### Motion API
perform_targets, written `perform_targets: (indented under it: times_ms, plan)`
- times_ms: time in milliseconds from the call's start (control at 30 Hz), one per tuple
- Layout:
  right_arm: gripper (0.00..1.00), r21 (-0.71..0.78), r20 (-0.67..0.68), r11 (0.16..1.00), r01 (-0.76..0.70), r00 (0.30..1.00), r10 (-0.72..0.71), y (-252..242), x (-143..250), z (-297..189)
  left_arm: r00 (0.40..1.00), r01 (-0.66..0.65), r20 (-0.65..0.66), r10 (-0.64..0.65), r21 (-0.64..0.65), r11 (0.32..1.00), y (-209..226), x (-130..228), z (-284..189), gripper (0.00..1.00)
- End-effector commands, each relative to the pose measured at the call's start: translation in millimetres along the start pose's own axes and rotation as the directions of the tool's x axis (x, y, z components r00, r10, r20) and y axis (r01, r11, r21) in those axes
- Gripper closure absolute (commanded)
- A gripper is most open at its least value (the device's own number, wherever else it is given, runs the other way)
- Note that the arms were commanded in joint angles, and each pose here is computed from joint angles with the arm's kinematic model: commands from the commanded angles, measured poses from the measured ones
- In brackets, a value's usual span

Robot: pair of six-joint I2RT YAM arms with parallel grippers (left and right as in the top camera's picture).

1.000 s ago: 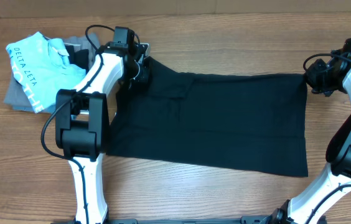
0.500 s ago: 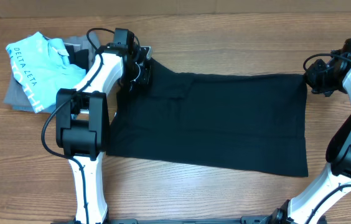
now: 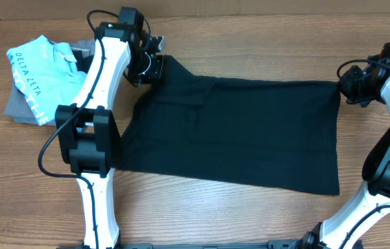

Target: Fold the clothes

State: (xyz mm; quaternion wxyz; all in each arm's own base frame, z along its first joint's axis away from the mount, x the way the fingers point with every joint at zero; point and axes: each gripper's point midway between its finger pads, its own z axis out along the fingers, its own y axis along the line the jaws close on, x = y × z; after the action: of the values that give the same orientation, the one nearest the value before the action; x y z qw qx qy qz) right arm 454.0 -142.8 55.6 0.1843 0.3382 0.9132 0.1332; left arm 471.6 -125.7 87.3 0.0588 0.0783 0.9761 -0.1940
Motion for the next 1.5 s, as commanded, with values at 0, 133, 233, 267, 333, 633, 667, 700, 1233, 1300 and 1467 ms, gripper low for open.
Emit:
perform_targets:
  times_ms: [0,133,233,267,333,633,667,700,1233,1300,1467]
  plan:
    - [0.96,0.006,0.040,1.000,0.005,0.999,-0.005,2.2,-10.4,-13.6,0.999,0.014,-0.036,-0.014,0.010,1.000,0.9,7.5,-5.5,0.96]
    - [0.91,0.016,0.055,1.000,0.011,0.998,-0.012,0.8,-13.9,-13.8,0.998,0.017,-0.064,-0.017,0.005,1.000,1.7,14.5,-5.8,0.96]
    - [0.68,0.024,0.071,1.000,0.013,0.997,-0.015,-0.3,-17.7,-14.1,0.999,0.010,-0.044,-0.010,0.001,1.000,2.6,9.4,-5.6,0.95]
    - [0.67,0.036,0.084,0.999,0.013,0.996,-0.016,-2.4,-20.6,-14.1,0.999,0.007,-0.037,-0.006,0.002,1.000,2.4,7.7,-5.4,0.95]
    - [0.66,0.051,0.107,0.999,0.016,0.994,-0.021,-4.5,-25.8,-14.6,1.000,0.001,-0.023,-0.001,0.002,1.000,2.3,4.3,-5.3,0.95]
    - [0.67,0.023,0.140,0.999,0.047,0.989,-0.050,5.1,-35.0,7.5,1.000,-0.008,-0.002,0.008,0.002,1.000,2.4,-1.2,-5.2,0.88]
    - [0.66,0.024,0.137,0.999,0.047,0.989,-0.050,4.6,-34.4,10.7,1.000,-0.009,0.000,0.009,0.001,1.000,2.4,-1.6,-5.2,0.87]
    - [0.67,0.025,0.130,0.999,0.047,0.990,-0.050,2.9,-33.4,18.4,1.000,-0.009,0.001,0.009,0.002,1.000,2.4,-1.8,-5.2,0.86]
    - [0.68,-0.024,0.025,0.995,0.101,0.995,-0.101,1.6,-8.9,67.8,1.000,-0.018,0.007,0.018,0.002,1.000,-0.2,-3.7,-4.0,0.60]
    - [0.73,-0.057,0.012,0.990,0.126,0.992,-0.126,6.9,-5.5,67.6,1.000,-0.018,0.007,0.018,0.001,1.000,-0.1,-3.7,-4.0,0.60]
    - [0.84,-0.085,-0.001,0.985,0.150,0.989,-0.150,11.1,-2.0,67.3,1.000,-0.018,0.006,0.018,0.001,1.000,-0.1,-3.3,-4.0,0.60]
